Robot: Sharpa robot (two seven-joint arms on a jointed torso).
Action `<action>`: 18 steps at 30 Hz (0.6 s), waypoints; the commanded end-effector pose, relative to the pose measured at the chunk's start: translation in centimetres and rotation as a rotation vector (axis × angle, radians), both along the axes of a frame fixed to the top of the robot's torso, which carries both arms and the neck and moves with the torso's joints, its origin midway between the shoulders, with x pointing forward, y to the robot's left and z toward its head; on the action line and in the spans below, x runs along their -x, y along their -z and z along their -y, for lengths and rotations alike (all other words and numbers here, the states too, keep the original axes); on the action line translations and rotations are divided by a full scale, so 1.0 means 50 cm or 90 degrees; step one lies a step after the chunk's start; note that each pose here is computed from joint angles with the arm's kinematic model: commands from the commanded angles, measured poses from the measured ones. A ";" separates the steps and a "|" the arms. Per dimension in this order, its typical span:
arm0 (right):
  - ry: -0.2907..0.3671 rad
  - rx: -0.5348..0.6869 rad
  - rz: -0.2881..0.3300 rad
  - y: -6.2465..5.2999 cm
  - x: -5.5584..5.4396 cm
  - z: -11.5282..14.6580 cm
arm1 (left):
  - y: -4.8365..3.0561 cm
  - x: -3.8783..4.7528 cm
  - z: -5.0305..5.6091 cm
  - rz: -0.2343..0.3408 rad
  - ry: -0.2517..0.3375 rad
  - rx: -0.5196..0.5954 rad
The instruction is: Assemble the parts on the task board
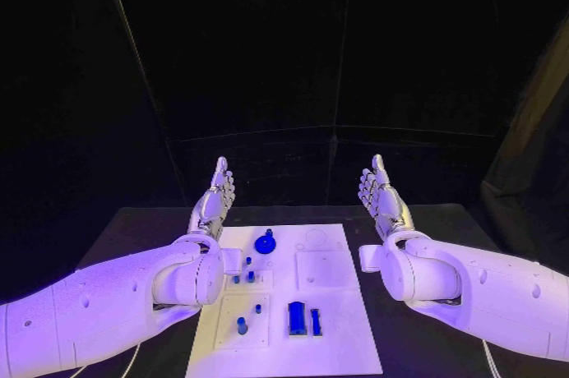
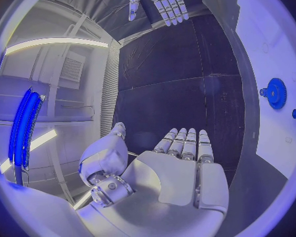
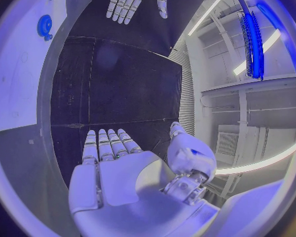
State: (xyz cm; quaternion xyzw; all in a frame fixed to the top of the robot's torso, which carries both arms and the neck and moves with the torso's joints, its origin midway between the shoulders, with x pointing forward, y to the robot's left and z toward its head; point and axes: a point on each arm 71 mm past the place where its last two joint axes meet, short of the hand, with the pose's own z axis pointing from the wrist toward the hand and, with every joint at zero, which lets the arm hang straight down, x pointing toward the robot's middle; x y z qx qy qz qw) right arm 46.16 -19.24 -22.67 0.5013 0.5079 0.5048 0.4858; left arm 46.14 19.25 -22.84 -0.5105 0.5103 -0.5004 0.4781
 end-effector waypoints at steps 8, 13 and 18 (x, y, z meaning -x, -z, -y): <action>0.005 0.001 0.011 -0.005 0.000 0.000 | -0.008 -0.001 0.000 0.026 -0.003 -0.008; 0.005 0.001 0.011 -0.005 0.000 0.000 | -0.008 -0.001 0.000 0.026 -0.003 -0.008; 0.005 0.001 0.011 -0.005 0.000 0.000 | -0.008 -0.001 0.000 0.026 -0.003 -0.008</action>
